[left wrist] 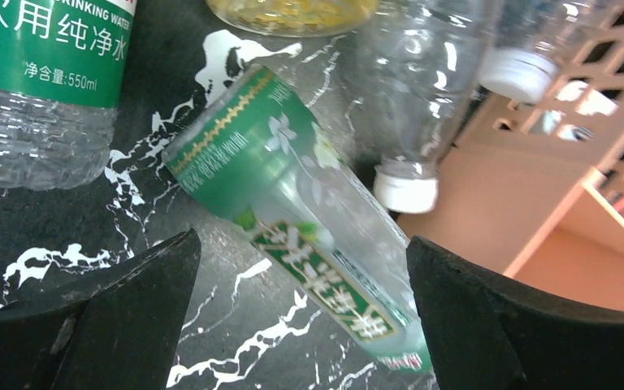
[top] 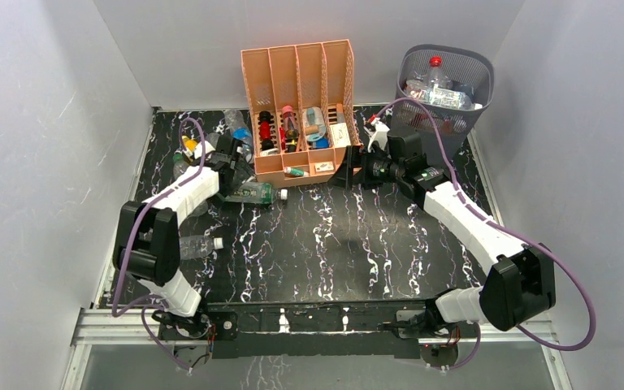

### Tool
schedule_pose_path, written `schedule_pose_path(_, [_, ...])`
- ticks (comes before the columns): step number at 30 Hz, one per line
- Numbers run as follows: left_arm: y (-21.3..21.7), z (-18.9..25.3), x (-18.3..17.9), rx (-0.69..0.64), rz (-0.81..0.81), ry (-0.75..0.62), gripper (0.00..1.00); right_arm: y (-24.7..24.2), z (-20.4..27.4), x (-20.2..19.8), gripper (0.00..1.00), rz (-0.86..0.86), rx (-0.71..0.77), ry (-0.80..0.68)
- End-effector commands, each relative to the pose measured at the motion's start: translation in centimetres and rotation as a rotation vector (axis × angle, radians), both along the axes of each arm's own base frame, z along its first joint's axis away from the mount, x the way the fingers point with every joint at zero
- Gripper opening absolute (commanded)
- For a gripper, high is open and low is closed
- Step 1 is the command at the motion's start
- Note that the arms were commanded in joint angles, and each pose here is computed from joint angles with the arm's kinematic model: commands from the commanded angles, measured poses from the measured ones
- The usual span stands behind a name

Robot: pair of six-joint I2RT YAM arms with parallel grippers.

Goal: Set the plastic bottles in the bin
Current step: Pick up the plastic bottle at the center of the board.

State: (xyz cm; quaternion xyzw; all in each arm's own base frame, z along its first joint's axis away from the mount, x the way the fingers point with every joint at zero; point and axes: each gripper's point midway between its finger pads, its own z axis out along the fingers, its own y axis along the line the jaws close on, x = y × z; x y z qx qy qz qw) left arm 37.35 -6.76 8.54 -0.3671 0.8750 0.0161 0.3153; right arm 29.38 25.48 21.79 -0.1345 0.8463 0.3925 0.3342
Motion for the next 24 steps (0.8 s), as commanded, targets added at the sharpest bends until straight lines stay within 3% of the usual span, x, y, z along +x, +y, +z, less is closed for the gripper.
schedule_pose_path(1, [1.1, -1.5, 0.2, -0.013, 0.095, 0.041, 0.98, 0.6, 0.6, 0.2, 0.98, 0.021, 0.025, -0.043])
schedule_pose_path(12, [0.5, -4.0, -1.0, -0.061, 0.111, 0.087, 0.97, 1.0, 0.4, -0.1, 0.98, 0.041, 0.031, -0.037])
schedule_pose_path(20, [-1.0, -3.1, -3.7, -0.151, -0.021, 0.04, 0.56, 1.6, 0.3, -0.9, 0.98, 0.058, 0.032, -0.031])
schedule_pose_path(24, [-2.6, -3.7, -6.1, -0.187, -0.133, 0.038, 0.41, 1.9, -0.3, -1.2, 0.98, 0.062, 0.034, -0.021])
